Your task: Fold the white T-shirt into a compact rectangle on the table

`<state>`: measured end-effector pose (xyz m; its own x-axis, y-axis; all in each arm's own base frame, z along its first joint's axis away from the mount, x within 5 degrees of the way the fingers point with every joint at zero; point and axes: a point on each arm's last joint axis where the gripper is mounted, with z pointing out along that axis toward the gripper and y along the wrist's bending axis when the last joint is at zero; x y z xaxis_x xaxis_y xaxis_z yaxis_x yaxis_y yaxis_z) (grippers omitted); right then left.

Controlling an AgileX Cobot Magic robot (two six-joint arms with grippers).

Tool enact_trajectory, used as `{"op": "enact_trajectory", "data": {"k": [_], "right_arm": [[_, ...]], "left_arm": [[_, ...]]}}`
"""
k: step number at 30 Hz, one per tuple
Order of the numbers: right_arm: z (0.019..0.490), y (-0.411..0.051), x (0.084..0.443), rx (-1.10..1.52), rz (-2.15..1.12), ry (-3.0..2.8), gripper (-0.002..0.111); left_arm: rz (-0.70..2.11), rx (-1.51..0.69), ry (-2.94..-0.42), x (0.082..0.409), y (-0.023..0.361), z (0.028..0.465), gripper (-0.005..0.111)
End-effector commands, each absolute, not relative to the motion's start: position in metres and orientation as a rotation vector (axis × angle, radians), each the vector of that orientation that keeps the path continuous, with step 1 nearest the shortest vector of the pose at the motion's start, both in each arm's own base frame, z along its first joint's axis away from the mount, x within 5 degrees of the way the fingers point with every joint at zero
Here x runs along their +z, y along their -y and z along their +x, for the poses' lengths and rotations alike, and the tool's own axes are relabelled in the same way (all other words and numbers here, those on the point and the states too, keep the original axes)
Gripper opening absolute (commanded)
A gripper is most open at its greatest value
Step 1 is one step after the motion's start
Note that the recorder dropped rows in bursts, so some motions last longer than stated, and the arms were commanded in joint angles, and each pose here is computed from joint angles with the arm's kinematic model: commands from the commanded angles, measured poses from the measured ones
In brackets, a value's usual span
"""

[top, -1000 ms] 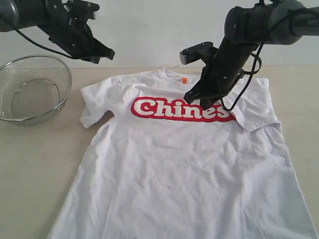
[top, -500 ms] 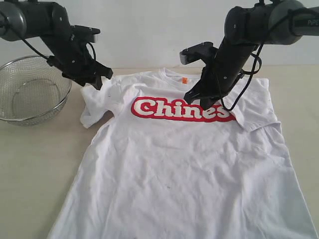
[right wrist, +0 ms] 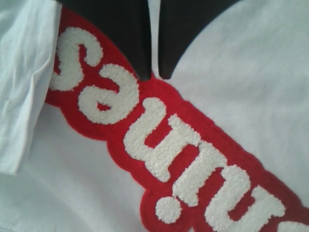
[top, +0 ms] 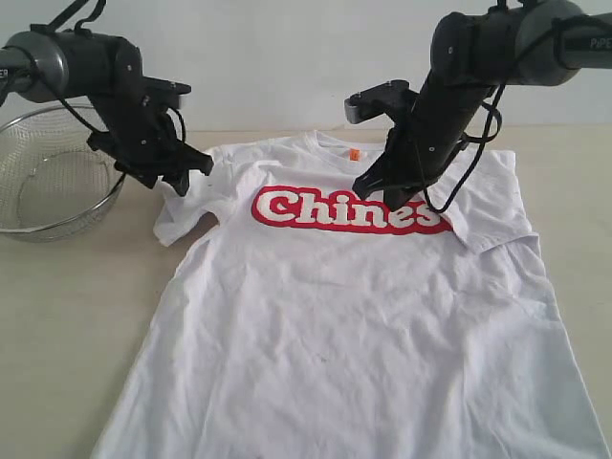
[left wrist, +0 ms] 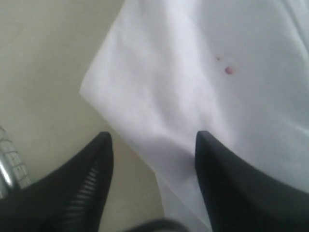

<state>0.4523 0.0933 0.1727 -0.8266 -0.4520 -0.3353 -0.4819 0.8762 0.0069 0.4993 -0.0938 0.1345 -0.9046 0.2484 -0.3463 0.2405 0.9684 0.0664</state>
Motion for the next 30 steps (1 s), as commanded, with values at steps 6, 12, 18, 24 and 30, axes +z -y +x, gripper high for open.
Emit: {"op": "enact_trajectory", "data": {"k": [6,12,18,24,30], "right_arm": [[0.454,-0.092,0.175,0.126,-0.693,-2.712,0.000],[0.454,-0.092,0.175,0.126,-0.693,-2.712,0.000],[0.454,-0.092,0.175,0.126,-0.693,-2.712,0.000],[0.454,-0.092,0.175,0.126,-0.693,-2.712,0.000],[0.454,-0.092,0.175,0.125,-0.692,-2.708,0.000]], "left_arm": [[0.296,0.022,-2.751,0.132,0.094,0.502,0.050],[0.290,0.015,-2.762,0.127,0.094,0.502,0.050],[0.276,-0.009,-2.763,0.126,0.095,0.502,0.050],[0.232,-0.041,-2.824,0.104,0.097,0.500,0.050],[0.217,-0.064,-2.840,0.094,0.098,0.500,0.016]]}}
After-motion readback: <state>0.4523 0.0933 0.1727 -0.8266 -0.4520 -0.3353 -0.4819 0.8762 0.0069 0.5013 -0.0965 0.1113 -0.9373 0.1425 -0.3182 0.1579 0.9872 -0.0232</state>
